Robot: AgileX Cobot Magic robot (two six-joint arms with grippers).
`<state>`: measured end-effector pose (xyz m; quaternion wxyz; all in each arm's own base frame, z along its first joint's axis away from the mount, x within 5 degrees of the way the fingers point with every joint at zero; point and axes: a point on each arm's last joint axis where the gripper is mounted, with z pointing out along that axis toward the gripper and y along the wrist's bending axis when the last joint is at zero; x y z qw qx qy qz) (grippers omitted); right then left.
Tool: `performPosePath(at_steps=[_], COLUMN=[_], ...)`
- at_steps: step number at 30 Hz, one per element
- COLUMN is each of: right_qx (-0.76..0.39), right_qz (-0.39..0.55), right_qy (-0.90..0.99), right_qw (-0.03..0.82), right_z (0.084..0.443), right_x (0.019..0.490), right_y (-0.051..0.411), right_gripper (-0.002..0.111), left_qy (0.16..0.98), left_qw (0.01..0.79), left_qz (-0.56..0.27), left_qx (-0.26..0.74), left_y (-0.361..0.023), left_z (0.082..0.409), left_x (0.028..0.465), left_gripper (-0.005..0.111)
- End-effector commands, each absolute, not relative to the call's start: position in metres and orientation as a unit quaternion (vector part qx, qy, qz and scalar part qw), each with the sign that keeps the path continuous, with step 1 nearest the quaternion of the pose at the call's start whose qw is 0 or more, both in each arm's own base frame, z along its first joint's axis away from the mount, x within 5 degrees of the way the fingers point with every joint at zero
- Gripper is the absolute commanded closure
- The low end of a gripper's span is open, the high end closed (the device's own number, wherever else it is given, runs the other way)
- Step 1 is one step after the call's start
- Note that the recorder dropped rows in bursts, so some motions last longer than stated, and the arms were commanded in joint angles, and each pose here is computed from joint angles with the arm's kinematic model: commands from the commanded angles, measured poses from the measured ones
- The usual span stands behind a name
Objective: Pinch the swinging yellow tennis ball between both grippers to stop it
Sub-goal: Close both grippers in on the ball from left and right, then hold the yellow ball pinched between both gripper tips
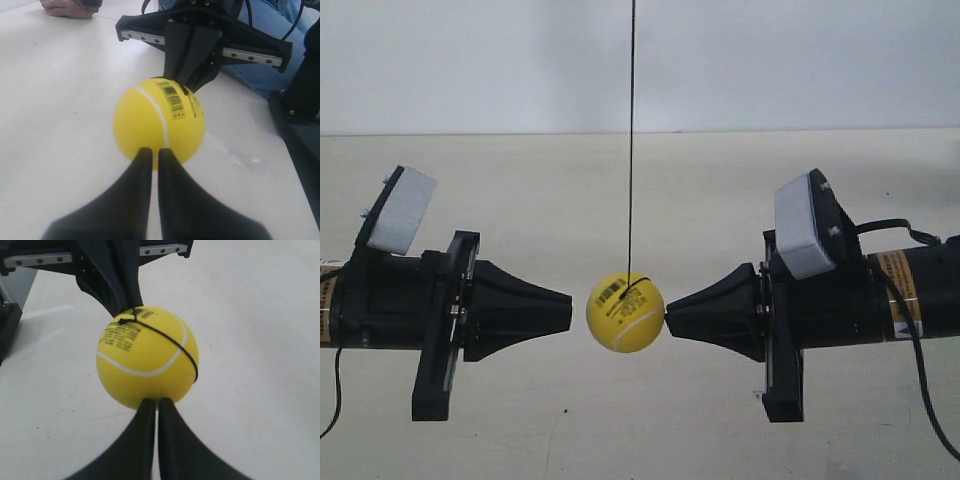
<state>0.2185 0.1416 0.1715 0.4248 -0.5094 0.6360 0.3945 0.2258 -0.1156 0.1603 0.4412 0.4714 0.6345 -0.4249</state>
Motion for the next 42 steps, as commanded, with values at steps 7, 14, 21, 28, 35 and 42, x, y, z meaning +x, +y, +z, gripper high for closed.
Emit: performPosePath(at_steps=[7, 14, 21, 28, 35, 42], right_qx=[-0.508, -0.508, -0.506, -0.506, -0.502, -0.503], right_qz=[0.393, 0.392, 0.390, 0.390, 0.388, 0.388], right_qy=[0.635, 0.634, 0.634, 0.634, 0.636, 0.636], right_qw=[0.430, 0.432, 0.436, 0.436, 0.439, 0.439], right_z=[0.173, 0.173, 0.173, 0.173, 0.174, 0.173], right_x=[0.220, 0.220, 0.221, 0.221, 0.222, 0.222], right_y=[0.142, 0.142, 0.142, 0.142, 0.142, 0.142], right_gripper=[0.108, 0.108, 0.108, 0.108, 0.108, 0.108], left_qy=[0.622, 0.617, 0.616, 0.616, 0.616, 0.616], left_qw=[0.406, 0.420, 0.421, 0.421, 0.421, 0.421], left_qz=[-0.455, -0.450, -0.449, -0.449, -0.449, -0.449], left_qx=[0.492, 0.492, 0.492, 0.492, 0.492, 0.492], left_y=[-0.140, -0.143, -0.143, -0.143, -0.143, -0.143], left_z=[0.139, 0.142, 0.142, 0.142, 0.142, 0.142], left_x=[0.240, 0.251, 0.252, 0.252, 0.252, 0.252], left_gripper=[0.102, 0.102, 0.102, 0.102, 0.102, 0.102])
